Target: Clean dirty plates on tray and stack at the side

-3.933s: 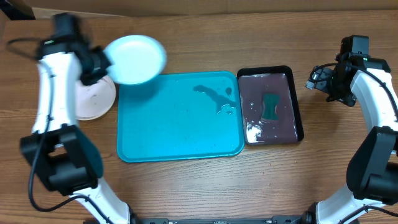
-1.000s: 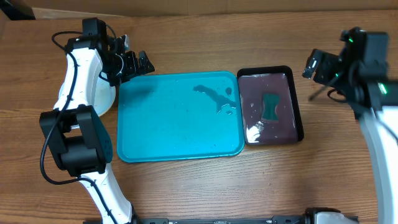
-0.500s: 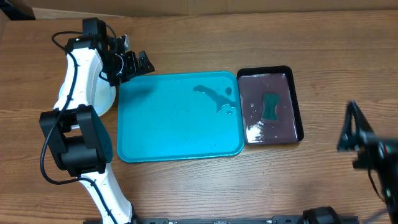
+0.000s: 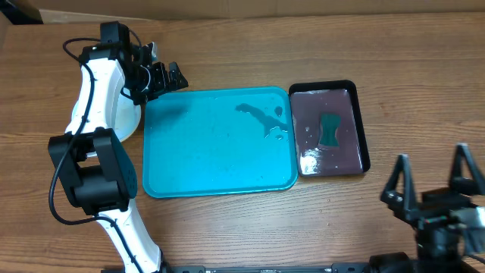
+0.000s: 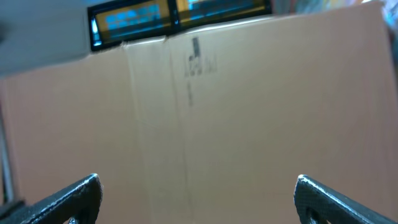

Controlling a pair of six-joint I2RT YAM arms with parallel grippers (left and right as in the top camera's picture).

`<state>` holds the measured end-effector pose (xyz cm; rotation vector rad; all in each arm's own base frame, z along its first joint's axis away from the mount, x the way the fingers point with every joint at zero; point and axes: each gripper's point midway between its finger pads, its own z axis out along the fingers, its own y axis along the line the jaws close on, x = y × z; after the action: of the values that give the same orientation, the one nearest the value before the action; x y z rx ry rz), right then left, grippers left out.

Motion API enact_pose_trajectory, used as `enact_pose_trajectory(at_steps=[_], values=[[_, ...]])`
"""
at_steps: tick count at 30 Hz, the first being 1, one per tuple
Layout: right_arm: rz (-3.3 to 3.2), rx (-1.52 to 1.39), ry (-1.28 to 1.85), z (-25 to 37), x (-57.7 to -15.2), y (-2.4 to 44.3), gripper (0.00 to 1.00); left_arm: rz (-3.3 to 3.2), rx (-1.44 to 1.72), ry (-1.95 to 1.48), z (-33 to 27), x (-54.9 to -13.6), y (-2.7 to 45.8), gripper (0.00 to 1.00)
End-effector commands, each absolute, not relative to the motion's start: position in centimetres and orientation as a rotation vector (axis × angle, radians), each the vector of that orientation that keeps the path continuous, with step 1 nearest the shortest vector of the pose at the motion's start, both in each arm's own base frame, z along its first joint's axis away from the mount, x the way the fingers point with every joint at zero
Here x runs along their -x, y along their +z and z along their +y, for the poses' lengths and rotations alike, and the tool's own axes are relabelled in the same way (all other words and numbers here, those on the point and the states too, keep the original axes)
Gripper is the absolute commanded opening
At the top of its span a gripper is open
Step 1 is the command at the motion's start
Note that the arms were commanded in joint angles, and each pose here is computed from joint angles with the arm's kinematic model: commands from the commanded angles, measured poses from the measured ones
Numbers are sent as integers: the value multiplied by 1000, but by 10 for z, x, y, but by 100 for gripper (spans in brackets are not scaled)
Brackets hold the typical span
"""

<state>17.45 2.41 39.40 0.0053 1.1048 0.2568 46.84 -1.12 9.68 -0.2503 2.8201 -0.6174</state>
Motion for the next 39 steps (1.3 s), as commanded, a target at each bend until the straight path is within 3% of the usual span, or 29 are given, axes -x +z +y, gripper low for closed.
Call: enact_pose_trajectory(at_steps=[1,8,27,32,39], values=[[1134,57,283,36,-189,354,100,2800,212,-610,-12,-474,103,100],[1160,41,299,38,-213,303,100,2800,212,-610,-12,-474,103,100],[1379,30,296,41,-238,224,100,2800,212,-610,-12,-474,103,100],[1603,15,289,41,-243,169,100,2800,212,-610,-12,-474,103,100],[1597,14,287,41,-243,171,100,2800,212,-610,-12,-474,103,100]])
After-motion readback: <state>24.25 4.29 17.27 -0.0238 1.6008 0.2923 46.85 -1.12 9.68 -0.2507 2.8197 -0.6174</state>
